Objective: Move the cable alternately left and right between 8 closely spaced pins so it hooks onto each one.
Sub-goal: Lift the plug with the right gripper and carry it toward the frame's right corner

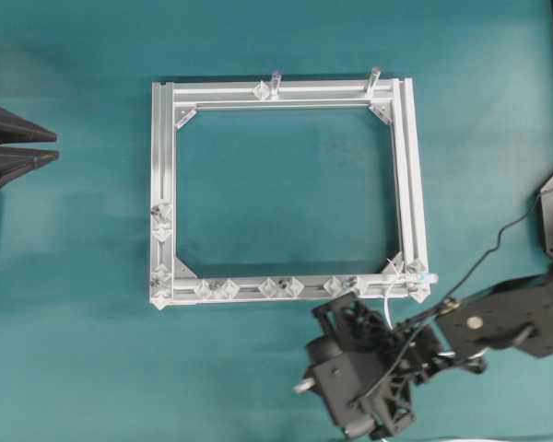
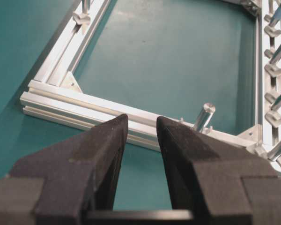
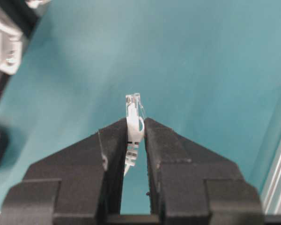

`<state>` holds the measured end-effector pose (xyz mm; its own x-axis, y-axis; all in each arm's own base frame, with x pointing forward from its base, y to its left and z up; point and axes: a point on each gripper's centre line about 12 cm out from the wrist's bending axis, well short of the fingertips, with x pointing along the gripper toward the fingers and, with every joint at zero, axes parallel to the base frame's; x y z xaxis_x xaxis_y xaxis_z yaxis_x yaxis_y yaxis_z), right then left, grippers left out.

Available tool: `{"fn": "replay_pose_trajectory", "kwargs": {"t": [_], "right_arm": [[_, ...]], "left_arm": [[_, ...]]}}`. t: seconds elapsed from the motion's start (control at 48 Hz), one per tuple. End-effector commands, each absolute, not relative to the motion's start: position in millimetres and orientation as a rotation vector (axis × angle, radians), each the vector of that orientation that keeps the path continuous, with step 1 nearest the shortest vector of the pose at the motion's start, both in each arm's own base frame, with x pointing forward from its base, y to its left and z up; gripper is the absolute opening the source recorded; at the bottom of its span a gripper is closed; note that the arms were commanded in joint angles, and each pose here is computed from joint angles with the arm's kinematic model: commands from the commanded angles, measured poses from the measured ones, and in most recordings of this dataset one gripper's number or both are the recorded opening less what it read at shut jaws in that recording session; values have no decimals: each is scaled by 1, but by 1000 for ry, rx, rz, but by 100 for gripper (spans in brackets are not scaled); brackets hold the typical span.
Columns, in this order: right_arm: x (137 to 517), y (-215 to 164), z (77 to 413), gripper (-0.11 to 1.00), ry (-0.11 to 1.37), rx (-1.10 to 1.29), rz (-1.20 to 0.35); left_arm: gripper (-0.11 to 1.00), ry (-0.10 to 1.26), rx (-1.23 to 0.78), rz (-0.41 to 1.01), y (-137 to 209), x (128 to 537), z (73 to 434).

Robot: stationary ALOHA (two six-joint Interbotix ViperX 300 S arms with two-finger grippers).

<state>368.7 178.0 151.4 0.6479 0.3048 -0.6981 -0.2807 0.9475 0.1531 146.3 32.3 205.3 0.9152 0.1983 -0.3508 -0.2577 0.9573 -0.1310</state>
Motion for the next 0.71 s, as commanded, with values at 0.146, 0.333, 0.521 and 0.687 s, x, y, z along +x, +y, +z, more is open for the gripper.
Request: {"fn": "replay_pose_trajectory", "kwargs": {"t": [0.146, 0.333, 0.521, 0.687], "right_arm": [[355, 158, 173, 13, 771, 111, 287], [348, 154, 179, 13, 771, 115, 283], [335, 148, 186, 13, 755, 122, 284], [318, 140, 194, 13, 739, 150, 278]], "left_arm": [[35, 334, -169, 233, 32, 148, 209], [35, 334, -166, 232, 32, 148, 209], [35, 365, -169, 232, 32, 146, 205], [35, 361, -176, 233, 31, 145, 205]]}}
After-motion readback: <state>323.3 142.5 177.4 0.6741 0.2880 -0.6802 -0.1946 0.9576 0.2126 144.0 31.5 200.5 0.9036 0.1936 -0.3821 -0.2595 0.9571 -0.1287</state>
